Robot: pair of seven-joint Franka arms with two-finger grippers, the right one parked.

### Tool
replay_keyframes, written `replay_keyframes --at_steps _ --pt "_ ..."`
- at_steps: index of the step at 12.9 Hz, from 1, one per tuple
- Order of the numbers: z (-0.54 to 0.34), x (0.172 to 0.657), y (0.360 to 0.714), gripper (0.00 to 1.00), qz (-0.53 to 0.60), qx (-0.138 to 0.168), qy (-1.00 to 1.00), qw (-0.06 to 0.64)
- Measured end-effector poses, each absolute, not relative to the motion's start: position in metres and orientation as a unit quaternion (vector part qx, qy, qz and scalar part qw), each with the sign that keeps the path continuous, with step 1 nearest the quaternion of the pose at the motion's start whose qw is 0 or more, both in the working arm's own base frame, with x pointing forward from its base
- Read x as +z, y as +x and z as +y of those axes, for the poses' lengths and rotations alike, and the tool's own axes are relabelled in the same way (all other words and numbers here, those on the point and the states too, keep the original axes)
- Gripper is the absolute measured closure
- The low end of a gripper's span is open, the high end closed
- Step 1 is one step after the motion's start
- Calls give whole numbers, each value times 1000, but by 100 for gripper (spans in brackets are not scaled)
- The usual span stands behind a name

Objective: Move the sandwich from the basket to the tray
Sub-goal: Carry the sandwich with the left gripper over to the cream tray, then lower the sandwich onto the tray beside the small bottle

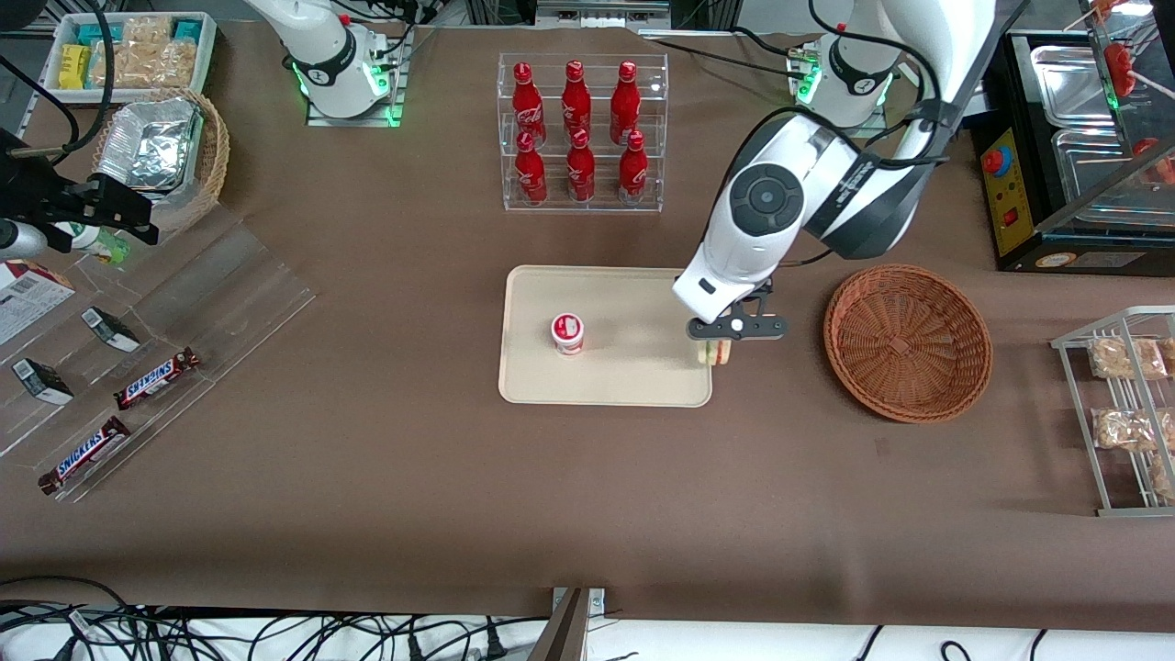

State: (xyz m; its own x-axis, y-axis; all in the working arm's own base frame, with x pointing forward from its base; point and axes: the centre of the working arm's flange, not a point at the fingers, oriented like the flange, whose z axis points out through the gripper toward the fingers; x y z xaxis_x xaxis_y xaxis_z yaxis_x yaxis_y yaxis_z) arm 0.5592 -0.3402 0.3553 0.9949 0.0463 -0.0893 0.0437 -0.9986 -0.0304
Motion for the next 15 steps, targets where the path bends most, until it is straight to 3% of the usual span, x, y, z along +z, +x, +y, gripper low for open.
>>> replay_keyframes --at_steps 8,12,15 --pt "-404 302 536 70 -47 -10 -998 31" --pt "-409 269 525 70 -62 -54 -996 34" --pt "-408 262 521 70 -57 -62 -996 42"
